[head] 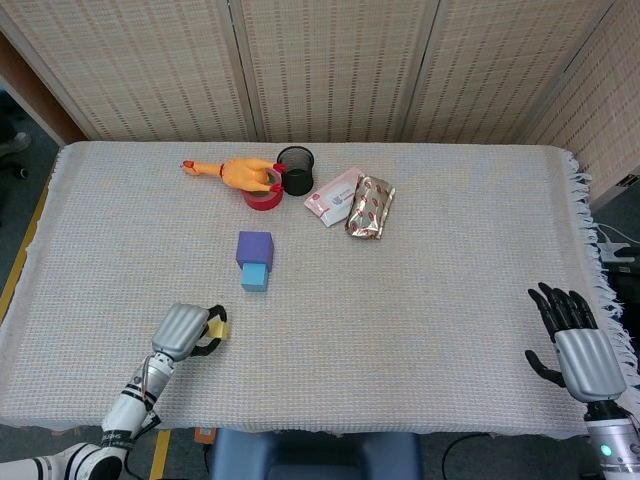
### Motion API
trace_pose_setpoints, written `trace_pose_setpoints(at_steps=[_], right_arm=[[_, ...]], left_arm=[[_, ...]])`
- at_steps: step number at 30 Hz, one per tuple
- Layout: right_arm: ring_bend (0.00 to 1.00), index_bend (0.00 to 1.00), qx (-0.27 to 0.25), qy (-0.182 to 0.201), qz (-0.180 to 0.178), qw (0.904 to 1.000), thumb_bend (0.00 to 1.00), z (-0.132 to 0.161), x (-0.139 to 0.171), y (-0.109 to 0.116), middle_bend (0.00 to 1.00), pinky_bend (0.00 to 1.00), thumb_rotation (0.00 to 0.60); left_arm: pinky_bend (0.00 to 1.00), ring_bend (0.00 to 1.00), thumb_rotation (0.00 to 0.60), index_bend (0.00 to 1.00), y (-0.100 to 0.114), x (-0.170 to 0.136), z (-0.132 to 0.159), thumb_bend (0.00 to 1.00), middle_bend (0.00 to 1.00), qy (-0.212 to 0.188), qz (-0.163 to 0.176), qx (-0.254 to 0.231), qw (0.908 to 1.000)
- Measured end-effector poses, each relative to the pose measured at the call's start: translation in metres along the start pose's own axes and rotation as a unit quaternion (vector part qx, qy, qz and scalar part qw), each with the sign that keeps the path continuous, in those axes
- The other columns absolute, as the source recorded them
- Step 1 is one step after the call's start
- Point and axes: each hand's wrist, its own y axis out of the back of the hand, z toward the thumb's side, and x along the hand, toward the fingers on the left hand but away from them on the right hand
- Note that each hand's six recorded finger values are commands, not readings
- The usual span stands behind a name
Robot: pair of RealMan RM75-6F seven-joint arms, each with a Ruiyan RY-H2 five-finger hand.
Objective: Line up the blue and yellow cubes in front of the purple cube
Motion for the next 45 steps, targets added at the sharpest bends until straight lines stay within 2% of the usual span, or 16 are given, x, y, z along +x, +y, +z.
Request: trace_pose_setpoints(at_steps=[11, 17, 31, 45], right_arm=[[0.00, 0.00, 0.000, -0.009, 0.003, 1.0000, 0.04, -0.005, -0.004, -0.002, 0.00, 0.00, 0.600], [0.00, 0.00, 0.000, -0.012, 0.003, 0.9999, 0.04, -0.007, -0.004, -0.001, 0.00, 0.00, 0.600], [0.00, 0.00, 0.002, -0.019, 0.009, 0.9998, 0.04, -0.010, -0.006, -0.003, 0.00, 0.00, 0.600], [0.00, 0.00, 0.001, -0.023, 0.006, 0.9997, 0.04, -0.011, -0.006, -0.001, 0.00, 0.00, 0.600]], left_arm=[[1.00, 1.00, 0.600, 0.47, 0.000, 0.045, 0.032, 0.35, 1.00, -0.010, -0.005, 0.003, 0.9999], [1.00, 1.00, 0.600, 0.47, 0.001, 0.059, 0.035, 0.35, 1.00, -0.003, 0.005, 0.006, 1.0000], [1.00, 1.00, 0.600, 0.44, -0.006, 0.076, 0.032, 0.35, 1.00, 0.015, 0.012, 0.018, 0.9996], [1.00, 1.00, 0.600, 0.40, -0.011, 0.078, 0.036, 0.35, 1.00, 0.012, 0.015, 0.020, 0.9996]])
